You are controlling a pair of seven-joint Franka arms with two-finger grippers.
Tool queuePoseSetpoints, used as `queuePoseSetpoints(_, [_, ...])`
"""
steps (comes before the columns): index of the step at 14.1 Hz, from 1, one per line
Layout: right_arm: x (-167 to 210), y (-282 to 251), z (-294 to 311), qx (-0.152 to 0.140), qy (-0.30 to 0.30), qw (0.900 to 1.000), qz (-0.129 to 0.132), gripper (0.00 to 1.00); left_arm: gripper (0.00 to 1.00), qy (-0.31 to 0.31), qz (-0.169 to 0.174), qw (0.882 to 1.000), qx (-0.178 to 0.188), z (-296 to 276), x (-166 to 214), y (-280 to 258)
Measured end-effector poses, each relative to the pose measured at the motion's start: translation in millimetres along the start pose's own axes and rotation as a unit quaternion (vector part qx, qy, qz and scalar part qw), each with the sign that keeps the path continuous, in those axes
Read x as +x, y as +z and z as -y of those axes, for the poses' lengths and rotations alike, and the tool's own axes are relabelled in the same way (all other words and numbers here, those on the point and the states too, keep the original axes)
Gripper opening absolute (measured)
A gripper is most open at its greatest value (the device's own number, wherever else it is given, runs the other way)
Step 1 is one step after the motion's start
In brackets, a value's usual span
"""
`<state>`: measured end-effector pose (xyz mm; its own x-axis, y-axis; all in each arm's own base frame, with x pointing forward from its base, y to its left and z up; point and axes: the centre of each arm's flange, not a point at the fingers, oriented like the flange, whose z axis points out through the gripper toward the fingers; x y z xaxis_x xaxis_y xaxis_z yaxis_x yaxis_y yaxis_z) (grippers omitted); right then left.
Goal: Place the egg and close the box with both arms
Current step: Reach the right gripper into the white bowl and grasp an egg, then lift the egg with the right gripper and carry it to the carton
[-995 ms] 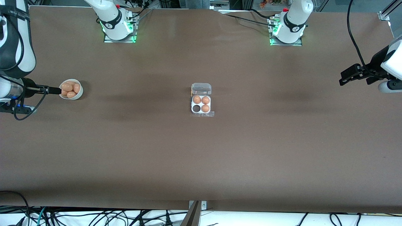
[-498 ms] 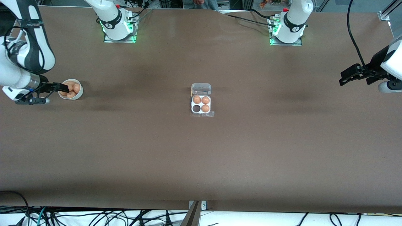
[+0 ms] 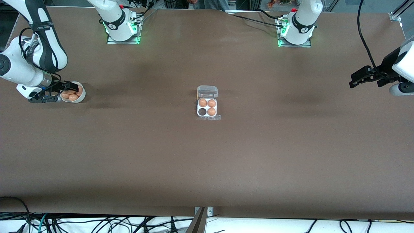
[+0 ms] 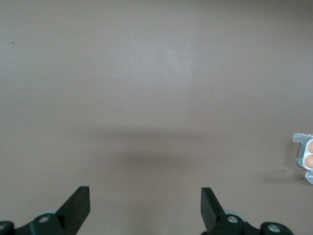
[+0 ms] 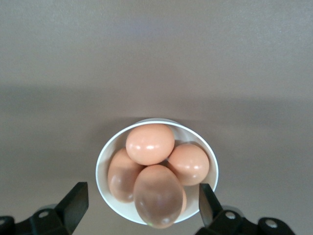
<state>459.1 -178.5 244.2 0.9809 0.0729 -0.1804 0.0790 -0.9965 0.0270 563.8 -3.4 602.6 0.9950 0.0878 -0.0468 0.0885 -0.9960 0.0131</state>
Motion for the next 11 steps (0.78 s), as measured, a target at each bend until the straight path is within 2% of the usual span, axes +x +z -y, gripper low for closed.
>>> queuePoseSetpoints(3, [-4.5,4.4,-9.4,-0.001,-0.003,1.0,0.001,1.0,1.0,0.0,0.0,1.0,0.0,0.0,0.1,0.4])
queuePoseSetpoints(5, [-4.7,6.1,-9.4,-0.001,-0.003,1.0,0.002,0.89,1.0,0.0,0.001,1.0,0.0,0.0,0.2,0.6])
queuePoseSetpoints(6, [-4.8,6.8,-9.3,-0.001,-0.004,1.0,0.003,0.89,1.0,0.0,0.001,1.0,0.0,0.0,0.2,0.6])
queuePoseSetpoints(9, [-5.3,7.8,-9.0,0.0,-0.004,1.0,0.004,0.62,1.0,0.0,0.001,1.0,0.0,0.0,0.2,0.8])
queuePoseSetpoints(10, [-5.4,8.0,-9.0,0.0,-0.004,1.0,0.005,0.61,1.0,0.0,0.001,1.0,0.0,0.0,0.1,0.8])
queuePoseSetpoints(11, [-5.5,8.2,-8.9,0.0,-0.004,1.0,0.005,0.54,1.0,0.0,0.001,1.0,0.0,0.0,0.1,0.8])
